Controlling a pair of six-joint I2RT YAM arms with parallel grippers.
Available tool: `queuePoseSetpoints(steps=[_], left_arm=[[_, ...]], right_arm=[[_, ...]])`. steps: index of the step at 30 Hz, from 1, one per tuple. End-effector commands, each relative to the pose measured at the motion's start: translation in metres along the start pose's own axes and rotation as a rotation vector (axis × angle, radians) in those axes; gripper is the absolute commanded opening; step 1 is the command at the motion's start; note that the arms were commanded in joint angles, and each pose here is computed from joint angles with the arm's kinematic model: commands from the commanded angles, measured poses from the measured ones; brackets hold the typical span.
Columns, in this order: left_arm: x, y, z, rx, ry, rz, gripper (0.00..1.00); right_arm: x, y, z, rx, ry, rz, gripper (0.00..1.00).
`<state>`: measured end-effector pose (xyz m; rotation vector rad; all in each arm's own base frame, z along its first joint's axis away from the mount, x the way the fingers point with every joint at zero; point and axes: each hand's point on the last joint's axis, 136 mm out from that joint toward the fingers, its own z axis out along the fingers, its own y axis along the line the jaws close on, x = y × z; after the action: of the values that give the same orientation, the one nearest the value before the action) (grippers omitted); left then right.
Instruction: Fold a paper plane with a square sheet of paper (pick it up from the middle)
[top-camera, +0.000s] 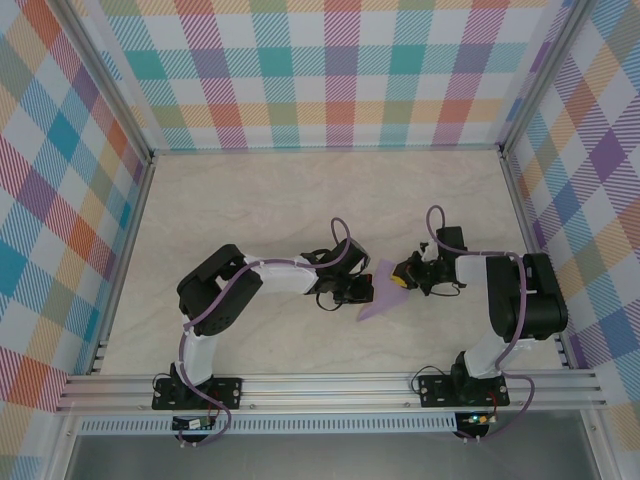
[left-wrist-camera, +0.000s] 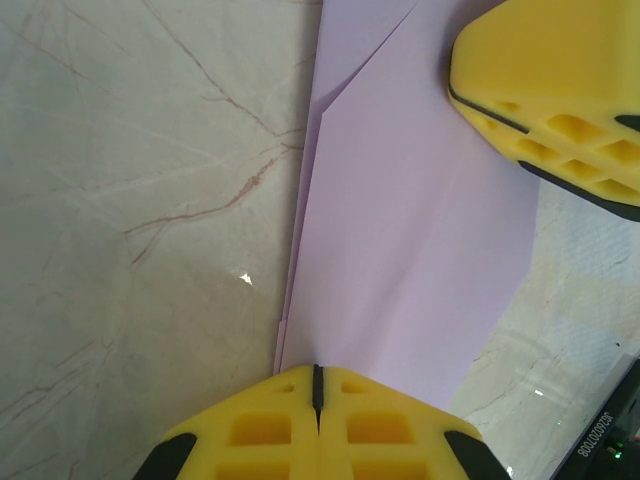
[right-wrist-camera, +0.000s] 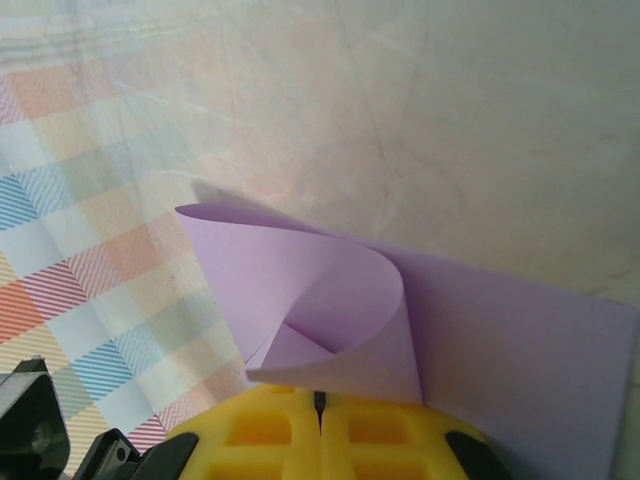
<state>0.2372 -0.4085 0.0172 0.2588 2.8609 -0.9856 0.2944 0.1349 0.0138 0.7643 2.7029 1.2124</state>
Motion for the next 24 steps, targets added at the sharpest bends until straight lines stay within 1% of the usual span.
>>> queuePoseSetpoints(steps=[1,6,12,19,24], left_arm=[[0.070,0.092,0.008,-0.314,0.202,-0.121,0.00],[0.069,0.091,0.009,-0.306,0.200,-0.122,0.00],[0.070,0.091,0.010,-0.303,0.204,-0.123,0.00],[0.069,0.089,0.011,-0.296,0.206,-0.124,0.00],[0.068,0.087,0.011,-0.287,0.202,-0.120,0.00]], right_arm=[[-0.047,-0.020,-0.012,0.099,-0.239,0.038,0.00],[-0.053,-0.022,-0.016,0.076,-0.310,0.040,0.00],[-0.054,-0.016,-0.028,0.032,-0.398,-0.030,0.00],[-0.056,-0.015,-0.036,0.027,-0.446,-0.043,0.00],[-0.058,0.003,-0.051,-0.012,-0.492,-0.073,0.00]])
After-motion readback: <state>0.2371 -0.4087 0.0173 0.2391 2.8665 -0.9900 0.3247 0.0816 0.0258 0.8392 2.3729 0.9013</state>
